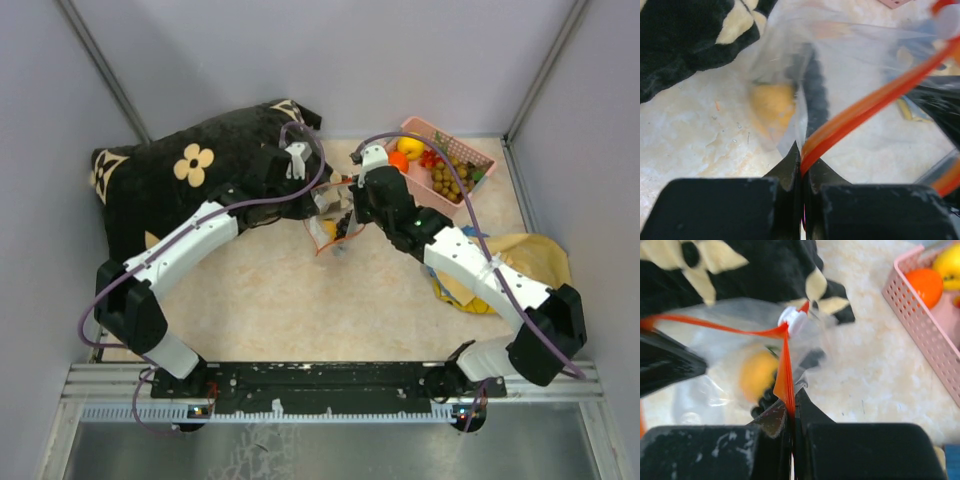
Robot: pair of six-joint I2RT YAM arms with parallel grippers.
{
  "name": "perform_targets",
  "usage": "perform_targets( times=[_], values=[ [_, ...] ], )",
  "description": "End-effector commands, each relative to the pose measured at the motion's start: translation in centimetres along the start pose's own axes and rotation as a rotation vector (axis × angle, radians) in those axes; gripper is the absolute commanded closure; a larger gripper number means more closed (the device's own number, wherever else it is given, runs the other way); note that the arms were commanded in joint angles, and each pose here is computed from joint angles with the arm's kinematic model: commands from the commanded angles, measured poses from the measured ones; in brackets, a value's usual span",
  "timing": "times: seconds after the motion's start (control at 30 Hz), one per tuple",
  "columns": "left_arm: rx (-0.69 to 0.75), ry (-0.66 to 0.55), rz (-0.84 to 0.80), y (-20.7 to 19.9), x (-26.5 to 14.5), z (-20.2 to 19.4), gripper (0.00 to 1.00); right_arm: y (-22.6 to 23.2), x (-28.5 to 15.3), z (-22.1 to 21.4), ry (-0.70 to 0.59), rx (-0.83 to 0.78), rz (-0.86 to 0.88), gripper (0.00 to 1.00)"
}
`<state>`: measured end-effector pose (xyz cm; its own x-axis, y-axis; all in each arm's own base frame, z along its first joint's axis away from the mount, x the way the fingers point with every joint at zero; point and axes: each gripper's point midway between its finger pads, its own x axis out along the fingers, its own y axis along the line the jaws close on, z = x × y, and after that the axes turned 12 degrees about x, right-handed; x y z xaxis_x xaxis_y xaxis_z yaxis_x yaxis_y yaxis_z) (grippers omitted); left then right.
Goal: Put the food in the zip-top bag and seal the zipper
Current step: Place the fake fruit in the zipper food storage bag.
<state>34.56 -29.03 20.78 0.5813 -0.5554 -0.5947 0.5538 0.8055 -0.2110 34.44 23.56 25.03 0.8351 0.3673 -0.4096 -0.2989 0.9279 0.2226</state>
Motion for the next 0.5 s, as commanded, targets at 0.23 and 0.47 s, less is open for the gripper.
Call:
perform_targets(
  times=[0.23,0.47],
  values=[
    [-0.007,0.024,-0.031,-0.6,-1.8,0.5,1.00,-1.2,1.6,0.7,-0.031,0.018,-0.060,0.95],
    [-0.037,0.083,0.068,1.3,-1.1,-0.1,1.00,0.8,0.9,2.5,-0.049,0.026,0.032,0.77]
  ],
)
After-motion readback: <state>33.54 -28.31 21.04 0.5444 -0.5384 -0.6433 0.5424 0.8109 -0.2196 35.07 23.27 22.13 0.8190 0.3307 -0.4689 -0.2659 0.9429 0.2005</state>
